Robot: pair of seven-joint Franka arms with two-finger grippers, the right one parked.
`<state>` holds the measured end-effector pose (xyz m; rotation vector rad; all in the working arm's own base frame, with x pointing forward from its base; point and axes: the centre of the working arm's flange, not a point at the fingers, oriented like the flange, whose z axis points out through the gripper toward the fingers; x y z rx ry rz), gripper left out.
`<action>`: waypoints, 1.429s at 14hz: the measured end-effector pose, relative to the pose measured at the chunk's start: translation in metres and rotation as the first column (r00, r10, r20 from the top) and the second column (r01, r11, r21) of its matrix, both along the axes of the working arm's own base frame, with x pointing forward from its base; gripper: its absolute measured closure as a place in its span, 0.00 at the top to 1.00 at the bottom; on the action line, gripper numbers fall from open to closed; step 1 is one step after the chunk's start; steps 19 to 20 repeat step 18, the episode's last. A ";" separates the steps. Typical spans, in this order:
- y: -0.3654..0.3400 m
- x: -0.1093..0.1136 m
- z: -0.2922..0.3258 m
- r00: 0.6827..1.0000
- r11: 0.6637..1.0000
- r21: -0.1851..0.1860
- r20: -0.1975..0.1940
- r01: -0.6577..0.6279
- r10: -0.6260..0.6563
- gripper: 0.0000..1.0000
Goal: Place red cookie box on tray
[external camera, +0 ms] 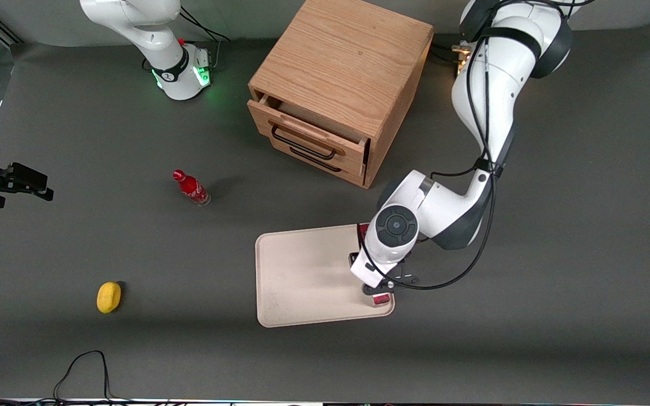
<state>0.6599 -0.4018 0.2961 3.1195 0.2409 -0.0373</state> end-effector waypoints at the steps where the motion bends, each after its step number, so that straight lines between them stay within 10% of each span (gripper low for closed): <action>1: 0.003 -0.003 0.021 1.000 1.000 0.006 0.003 0.010 -0.010 1.00; 6: 0.104 -0.023 0.144 0.993 0.993 0.043 0.024 0.112 -0.113 1.00; 12: 0.371 -0.077 0.230 0.981 0.985 0.010 -0.093 0.172 -0.170 1.00; 20: 0.414 -0.130 0.297 0.990 0.993 0.057 -0.097 0.108 -0.102 1.00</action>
